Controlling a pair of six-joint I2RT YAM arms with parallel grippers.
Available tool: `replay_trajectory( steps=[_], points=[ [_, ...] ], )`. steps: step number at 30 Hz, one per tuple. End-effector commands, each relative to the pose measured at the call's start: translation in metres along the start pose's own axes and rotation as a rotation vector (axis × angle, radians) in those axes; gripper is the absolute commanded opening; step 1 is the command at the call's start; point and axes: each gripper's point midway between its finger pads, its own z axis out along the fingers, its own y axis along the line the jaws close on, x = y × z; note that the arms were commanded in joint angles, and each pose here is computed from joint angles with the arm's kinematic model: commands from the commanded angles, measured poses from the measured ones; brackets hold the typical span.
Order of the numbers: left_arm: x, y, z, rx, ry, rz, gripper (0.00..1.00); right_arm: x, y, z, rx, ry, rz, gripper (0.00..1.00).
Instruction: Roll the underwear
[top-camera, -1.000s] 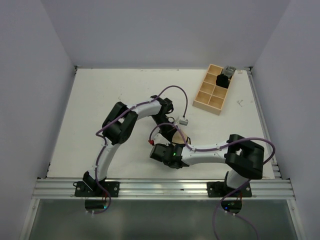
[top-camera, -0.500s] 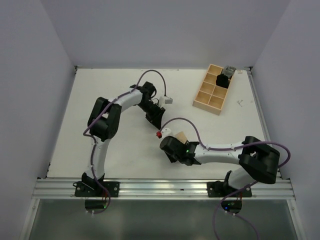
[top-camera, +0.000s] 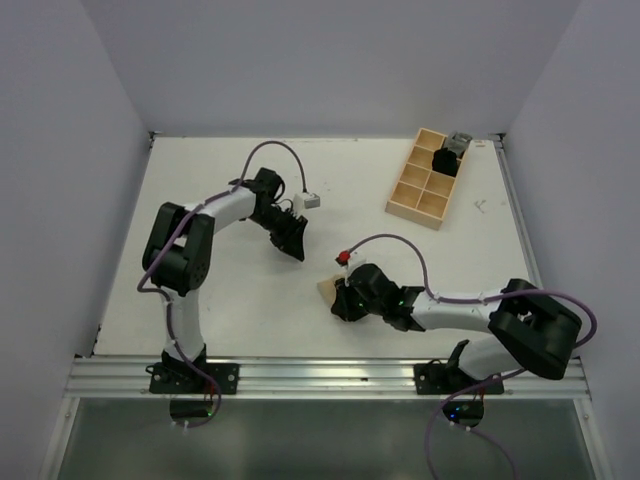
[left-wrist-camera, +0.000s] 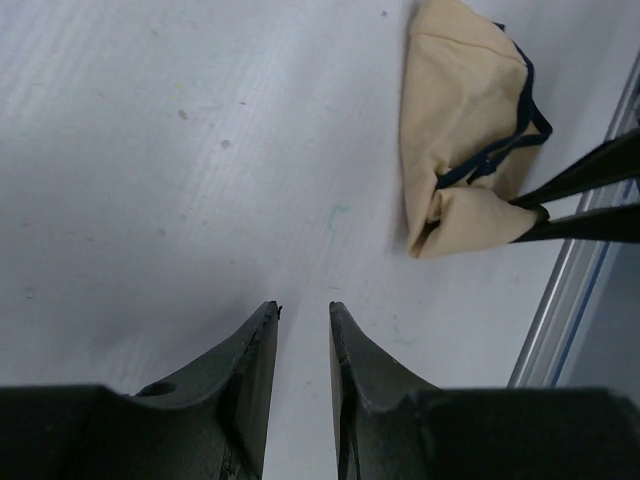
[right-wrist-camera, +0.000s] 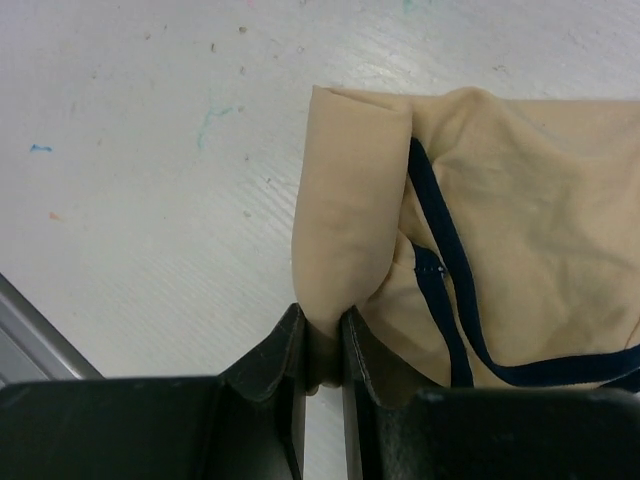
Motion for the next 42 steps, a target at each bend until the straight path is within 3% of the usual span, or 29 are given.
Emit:
replay_trajectory(
  steps=[1,11,21,27,33,38,42],
  points=[
    [-0.019,-0.031,-0.012,0.119,-0.144,0.174,0.31,0.023,0.002,-0.002,-0.079,0.05,0.081,0.0],
    [0.002,-0.064,-0.007,0.272,-0.169,0.281,0.32,0.023,0.0,-0.003,-0.221,0.015,0.287,0.0],
    [-0.013,-0.077,0.013,0.329,-0.13,0.353,0.31,0.03,0.002,-0.004,-0.302,0.029,0.397,0.0],
    [-0.002,-0.085,0.018,0.358,-0.086,0.37,0.33,0.037,0.0,-0.005,-0.322,0.035,0.421,0.0],
    [0.004,-0.109,0.014,0.482,-0.14,0.504,0.35,0.039,0.004,-0.004,-0.374,0.042,0.455,0.0],
    [0.008,-0.105,0.028,0.462,-0.066,0.549,0.34,0.039,0.006,-0.003,-0.393,0.041,0.444,0.01],
    [0.022,-0.1,0.046,0.358,0.064,0.588,0.34,0.047,0.002,-0.004,-0.385,0.062,0.446,0.02]
  ],
)
